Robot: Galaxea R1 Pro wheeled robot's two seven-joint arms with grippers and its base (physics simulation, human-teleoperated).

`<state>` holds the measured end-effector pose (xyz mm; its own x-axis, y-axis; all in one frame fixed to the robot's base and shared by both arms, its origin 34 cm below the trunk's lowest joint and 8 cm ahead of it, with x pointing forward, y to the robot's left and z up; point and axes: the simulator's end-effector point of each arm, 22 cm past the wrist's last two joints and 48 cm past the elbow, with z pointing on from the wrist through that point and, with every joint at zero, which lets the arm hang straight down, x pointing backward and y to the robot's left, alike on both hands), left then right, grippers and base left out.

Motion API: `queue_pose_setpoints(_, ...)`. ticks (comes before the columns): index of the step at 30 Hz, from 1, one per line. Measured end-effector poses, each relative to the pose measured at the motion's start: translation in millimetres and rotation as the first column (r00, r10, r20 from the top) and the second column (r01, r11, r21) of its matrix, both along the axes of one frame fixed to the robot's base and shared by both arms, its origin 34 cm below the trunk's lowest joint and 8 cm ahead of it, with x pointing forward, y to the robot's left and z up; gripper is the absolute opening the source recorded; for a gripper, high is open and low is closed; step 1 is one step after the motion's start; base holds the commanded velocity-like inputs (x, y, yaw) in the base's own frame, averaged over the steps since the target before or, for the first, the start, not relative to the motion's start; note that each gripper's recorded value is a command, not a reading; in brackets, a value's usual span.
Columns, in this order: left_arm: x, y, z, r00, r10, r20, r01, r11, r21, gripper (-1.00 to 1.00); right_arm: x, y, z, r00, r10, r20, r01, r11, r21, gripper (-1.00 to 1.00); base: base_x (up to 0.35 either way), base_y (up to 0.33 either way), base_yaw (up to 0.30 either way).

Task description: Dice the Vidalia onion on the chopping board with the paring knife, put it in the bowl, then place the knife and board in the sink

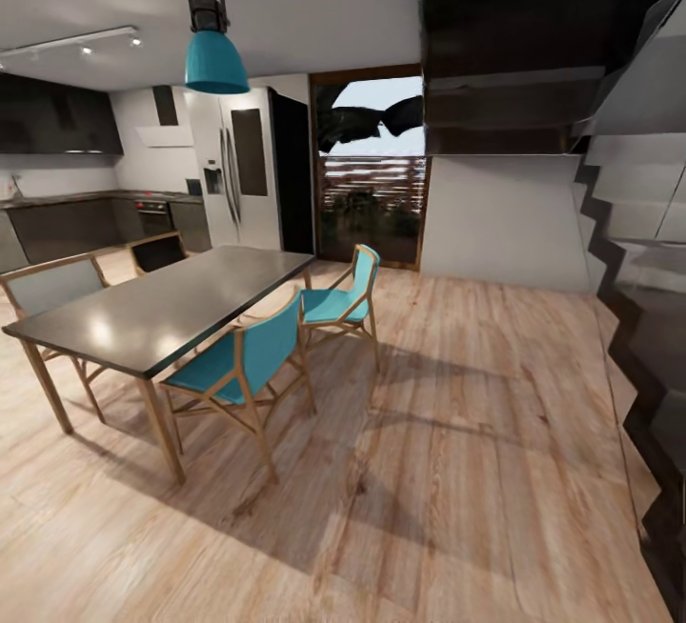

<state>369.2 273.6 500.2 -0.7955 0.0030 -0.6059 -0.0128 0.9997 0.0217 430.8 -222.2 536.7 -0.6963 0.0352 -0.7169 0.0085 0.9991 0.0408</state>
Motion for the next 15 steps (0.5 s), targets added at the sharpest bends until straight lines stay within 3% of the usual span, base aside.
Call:
queue_pose_setpoints(7, 0.0, -0.2, 0.0, 1.000, -0.001, 0.000, 0.001, 1.000, 0.000, 1.00, 0.2, 0.3, 0.1, 1.000, 0.001, 0.000, -0.001, 1.000, 0.000, 1.00, -0.187, 0.239, 0.287)
queue_pose_setpoints(15, -0.4, -0.2, 0.0, 1.000, -0.001, 0.000, 0.001, 1.000, 0.000, 1.00, 0.0, 0.8, 0.2, 1.000, 0.001, 0.001, -0.001, 1.000, 0.001, 1.00, -0.040, 0.039, 0.287)
